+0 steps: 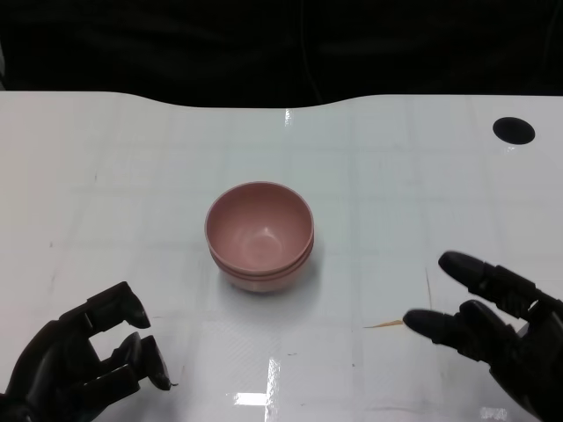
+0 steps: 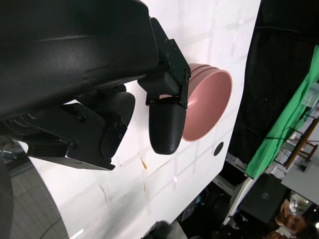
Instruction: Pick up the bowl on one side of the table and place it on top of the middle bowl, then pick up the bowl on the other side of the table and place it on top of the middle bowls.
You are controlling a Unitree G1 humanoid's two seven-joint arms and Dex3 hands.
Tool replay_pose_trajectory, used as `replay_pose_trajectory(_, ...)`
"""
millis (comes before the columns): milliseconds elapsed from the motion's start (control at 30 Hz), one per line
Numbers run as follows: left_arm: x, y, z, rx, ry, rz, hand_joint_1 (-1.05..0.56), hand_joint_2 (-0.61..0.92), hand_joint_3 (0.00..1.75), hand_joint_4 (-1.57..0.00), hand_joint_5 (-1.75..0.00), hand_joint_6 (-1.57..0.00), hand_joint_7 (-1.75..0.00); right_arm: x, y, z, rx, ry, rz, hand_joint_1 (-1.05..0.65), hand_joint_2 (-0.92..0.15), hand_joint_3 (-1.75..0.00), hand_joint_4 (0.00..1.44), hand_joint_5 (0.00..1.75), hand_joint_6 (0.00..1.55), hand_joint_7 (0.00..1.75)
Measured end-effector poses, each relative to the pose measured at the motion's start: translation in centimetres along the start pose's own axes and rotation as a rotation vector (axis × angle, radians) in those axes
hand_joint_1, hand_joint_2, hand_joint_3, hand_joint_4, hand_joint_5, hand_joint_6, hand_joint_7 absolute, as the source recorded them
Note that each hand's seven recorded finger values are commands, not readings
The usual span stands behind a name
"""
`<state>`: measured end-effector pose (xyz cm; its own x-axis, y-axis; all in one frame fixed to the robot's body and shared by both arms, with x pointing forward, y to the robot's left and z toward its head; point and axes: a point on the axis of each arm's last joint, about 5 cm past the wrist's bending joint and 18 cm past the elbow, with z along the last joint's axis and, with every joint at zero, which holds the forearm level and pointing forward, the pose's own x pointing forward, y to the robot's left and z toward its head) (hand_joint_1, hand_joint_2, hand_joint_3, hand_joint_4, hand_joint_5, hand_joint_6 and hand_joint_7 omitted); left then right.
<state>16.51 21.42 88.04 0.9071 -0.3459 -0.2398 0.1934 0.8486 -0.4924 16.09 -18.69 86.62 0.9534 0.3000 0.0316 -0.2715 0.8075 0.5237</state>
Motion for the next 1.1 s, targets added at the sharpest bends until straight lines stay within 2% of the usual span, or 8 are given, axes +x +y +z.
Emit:
replay_pose_trajectory(67,0.00,0.15,-0.09,-0.003,0.007,-0.001,0.05,0.81,1.28,-0.78,-1.75,-0.63,-1.75,-0.28,-0.03,-0.25,-0.004,0.006,-0.014,-0.07,-0.83,-0.56,1.01,1.16,1.24,0.28)
replay_pose_trajectory(100,0.00,0.18,-0.11,-0.003,0.008,-0.003,0.05,0.81,1.28,-0.78,-1.75,-0.63,-1.75,-0.41,-0.06,-0.33,0.001,0.008,-0.013,-0.06,-0.87,-0.49,0.98,1.29,1.10,0.62)
replay_pose_trajectory(133,0.00,0.19,-0.12,-0.003,0.009,-0.003,0.05,0.81,1.28,-0.78,-1.75,-0.63,-1.75,-0.47,-0.10,-0.40,0.007,0.012,-0.005,-0.04,-0.89,-0.49,0.93,1.45,0.95,0.99)
replay_pose_trajectory(233,0.03,0.18,-0.09,-0.003,0.008,-0.004,0.05,0.81,1.28,-0.78,-1.75,-0.62,-1.75,-0.49,-0.17,-0.51,0.021,0.020,0.017,-0.02,-0.81,-0.65,0.87,1.64,0.81,1.31)
replay_pose_trajectory(367,0.03,0.18,-0.09,-0.003,0.008,-0.004,0.05,0.81,1.28,-0.77,-1.75,-0.62,-1.75,-0.54,-0.47,-0.47,0.039,0.029,0.020,-0.03,-0.73,-0.81,0.83,1.74,0.75,1.44)
replay_pose_trajectory(533,0.03,0.18,-0.07,-0.001,0.004,-0.006,0.05,0.80,1.30,-0.78,-1.75,-0.64,-1.75,-0.41,-0.54,-0.63,0.087,0.048,0.021,-0.02,-0.72,-0.85,0.82,1.75,0.73,1.47)
replay_pose_trajectory(733,0.01,0.16,-0.01,0.004,-0.007,-0.011,0.04,0.80,1.30,-0.79,-1.75,-0.64,-1.75,-0.42,-0.69,-0.79,0.165,0.033,0.009,-0.01,-0.70,-0.90,0.81,1.75,0.76,1.41)
replay_pose_trajectory(1100,-0.04,0.09,-0.02,0.004,-0.023,-0.011,0.07,0.82,1.32,-0.78,-1.75,-0.64,-1.75,-0.38,-0.90,-1.11,0.175,0.018,-0.019,-0.04,-0.66,-0.89,0.80,1.75,0.80,1.35)
